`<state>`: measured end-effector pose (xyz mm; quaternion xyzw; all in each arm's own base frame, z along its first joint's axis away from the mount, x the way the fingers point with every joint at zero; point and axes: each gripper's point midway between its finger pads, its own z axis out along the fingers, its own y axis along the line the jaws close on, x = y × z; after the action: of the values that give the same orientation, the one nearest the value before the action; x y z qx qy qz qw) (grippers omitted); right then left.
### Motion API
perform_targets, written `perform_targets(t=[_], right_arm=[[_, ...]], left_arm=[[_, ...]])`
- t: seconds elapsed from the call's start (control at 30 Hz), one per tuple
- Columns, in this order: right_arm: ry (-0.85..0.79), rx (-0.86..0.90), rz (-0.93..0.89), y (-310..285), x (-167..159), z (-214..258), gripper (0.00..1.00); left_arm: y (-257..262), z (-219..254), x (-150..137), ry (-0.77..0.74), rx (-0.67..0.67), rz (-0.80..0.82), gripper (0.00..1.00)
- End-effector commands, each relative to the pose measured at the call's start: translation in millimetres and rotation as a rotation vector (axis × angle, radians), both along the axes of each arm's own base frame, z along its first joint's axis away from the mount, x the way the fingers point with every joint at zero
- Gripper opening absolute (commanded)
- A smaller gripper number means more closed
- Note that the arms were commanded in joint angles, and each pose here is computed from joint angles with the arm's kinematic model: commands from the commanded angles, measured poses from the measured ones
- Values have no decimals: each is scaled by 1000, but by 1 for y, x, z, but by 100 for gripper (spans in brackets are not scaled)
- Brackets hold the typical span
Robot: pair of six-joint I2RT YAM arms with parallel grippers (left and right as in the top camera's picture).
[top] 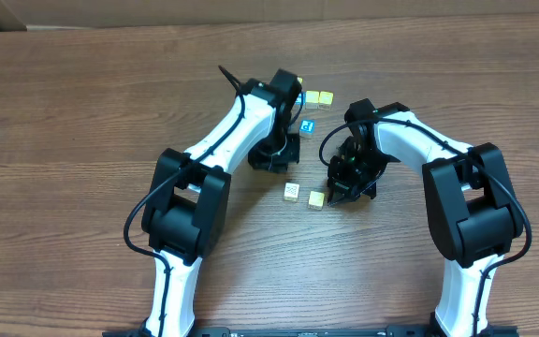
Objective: Flip 5 blocks
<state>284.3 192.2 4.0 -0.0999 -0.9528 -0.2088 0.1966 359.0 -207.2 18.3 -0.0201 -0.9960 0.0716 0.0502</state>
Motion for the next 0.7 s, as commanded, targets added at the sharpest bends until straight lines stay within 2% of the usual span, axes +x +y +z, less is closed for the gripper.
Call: perform_targets(t=[0.0, 0.27, 0.67], right_arm=[[-6, 13, 1, 5, -1, 2, 4], [-19, 18, 1, 6, 2, 2, 4], [-55, 28, -20, 10, 12, 0, 4]], left_arm=[[2, -12, -18, 42, -7, -6, 4], [-11, -18, -24, 69, -94, -5, 4], [-7, -17, -35, 104, -77, -35, 4]])
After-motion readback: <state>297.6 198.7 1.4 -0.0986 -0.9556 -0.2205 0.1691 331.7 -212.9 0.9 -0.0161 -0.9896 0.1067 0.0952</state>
